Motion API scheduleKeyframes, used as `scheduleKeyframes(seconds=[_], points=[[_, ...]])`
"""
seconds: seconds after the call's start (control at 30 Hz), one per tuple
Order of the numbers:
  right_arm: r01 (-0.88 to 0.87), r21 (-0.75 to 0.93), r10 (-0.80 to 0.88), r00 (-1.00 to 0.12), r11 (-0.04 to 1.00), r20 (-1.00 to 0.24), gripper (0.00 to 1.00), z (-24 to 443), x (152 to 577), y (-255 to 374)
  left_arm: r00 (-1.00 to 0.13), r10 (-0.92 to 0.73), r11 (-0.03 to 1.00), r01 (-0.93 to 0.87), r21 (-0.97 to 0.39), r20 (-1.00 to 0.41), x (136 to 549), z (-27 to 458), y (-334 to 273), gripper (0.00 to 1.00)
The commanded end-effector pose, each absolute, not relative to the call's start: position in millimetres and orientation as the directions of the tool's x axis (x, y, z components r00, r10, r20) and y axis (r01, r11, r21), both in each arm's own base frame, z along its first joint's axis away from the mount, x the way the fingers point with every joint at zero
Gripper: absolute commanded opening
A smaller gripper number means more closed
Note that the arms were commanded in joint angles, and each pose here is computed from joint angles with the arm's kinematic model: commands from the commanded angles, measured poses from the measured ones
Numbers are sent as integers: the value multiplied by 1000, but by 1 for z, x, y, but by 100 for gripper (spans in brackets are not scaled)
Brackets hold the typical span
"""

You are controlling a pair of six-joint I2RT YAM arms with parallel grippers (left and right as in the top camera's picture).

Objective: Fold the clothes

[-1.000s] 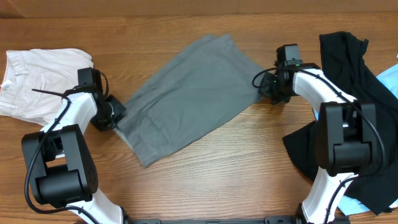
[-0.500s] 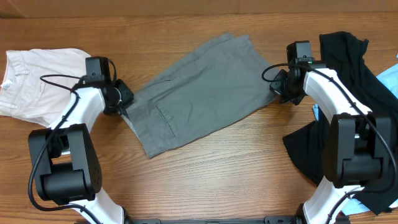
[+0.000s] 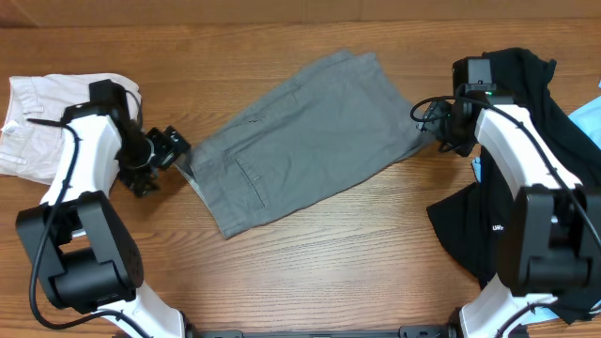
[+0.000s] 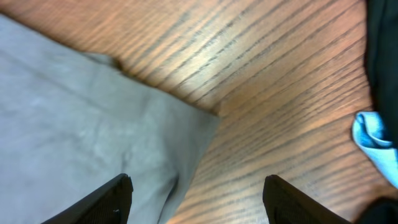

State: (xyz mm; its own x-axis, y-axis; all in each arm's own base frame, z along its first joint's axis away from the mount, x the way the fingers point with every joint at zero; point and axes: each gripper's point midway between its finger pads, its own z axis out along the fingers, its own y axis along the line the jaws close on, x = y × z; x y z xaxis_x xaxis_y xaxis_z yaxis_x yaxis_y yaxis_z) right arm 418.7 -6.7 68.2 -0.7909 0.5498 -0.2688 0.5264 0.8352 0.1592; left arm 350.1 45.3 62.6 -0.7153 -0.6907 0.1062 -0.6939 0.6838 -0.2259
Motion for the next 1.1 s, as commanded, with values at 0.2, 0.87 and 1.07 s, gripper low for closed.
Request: scheduleKeyframes(seconds=[0.2,0.87,1.07], points=[[489,175,519,-803,855,-293,72,100,412,-3,-892,-447,832,-443,-334,68,340,-1,-30,100],[146,239,212,-937,960,-279,68,101,407,49,-877,-448,834,-480,-272,172,305,-6,-26,4],[-158,268,-70,-948,950,-311,55,104,395,120,-902,-371,869,-421,-262,218,311,63,-22,4]])
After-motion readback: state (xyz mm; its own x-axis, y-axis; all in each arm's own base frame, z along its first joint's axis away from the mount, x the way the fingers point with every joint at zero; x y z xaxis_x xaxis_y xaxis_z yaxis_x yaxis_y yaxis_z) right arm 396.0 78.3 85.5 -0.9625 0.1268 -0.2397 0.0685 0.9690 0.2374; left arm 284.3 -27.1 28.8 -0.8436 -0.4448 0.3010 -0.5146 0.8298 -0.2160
